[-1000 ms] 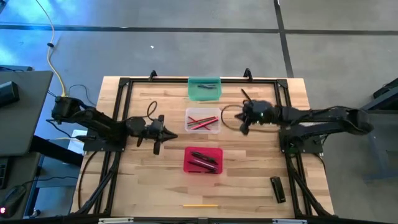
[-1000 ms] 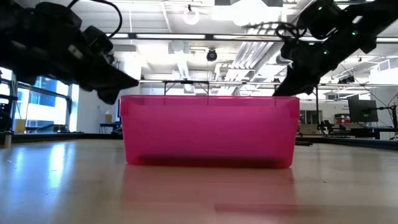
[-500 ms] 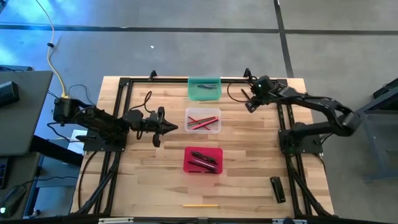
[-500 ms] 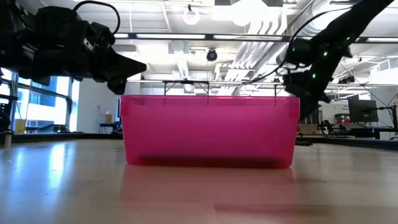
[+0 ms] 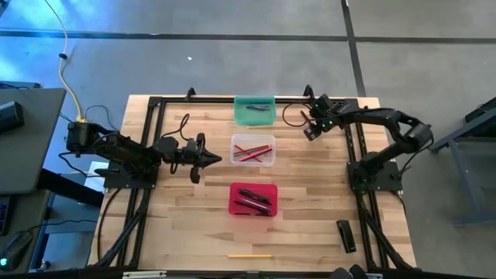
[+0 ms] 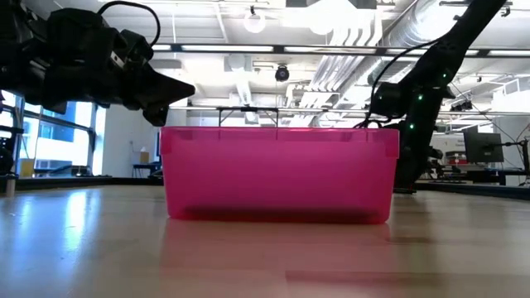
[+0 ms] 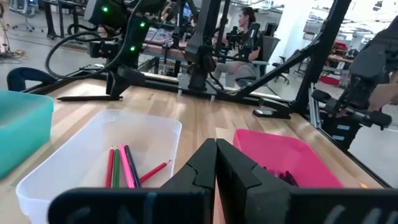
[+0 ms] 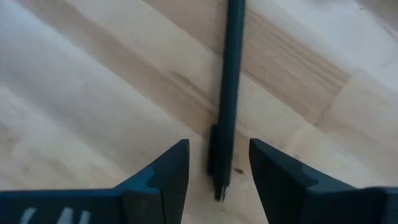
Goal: Sort crayons/erasers/pens/pencils in bins
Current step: Put the black pen into the red bin
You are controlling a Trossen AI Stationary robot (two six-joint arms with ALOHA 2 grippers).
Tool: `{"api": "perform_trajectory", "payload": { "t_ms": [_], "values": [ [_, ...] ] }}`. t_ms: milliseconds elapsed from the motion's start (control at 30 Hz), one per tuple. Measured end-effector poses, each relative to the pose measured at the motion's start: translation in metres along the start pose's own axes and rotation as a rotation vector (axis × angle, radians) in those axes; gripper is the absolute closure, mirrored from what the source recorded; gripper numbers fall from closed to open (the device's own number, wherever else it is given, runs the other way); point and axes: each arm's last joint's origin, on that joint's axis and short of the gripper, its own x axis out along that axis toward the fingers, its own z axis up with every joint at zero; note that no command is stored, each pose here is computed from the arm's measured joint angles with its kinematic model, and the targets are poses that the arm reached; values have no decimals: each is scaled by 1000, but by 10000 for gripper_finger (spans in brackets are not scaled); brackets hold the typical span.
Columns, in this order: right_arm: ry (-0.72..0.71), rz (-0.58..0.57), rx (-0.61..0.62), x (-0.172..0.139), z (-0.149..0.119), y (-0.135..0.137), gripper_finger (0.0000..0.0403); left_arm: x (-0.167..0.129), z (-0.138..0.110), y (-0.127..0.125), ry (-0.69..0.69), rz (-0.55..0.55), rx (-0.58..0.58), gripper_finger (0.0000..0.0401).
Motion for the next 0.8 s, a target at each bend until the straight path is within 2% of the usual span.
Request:
{"api": "perform_trajectory", "payload": {
  "t_ms": [500,800],
  "values": [
    [-3,-20,16,4,1,0,335,0,0,0,2,0,-1,401],
    [29,-2,44,4,-4,9,338,0,0,0,2,0,-3,401]
  ]
}}
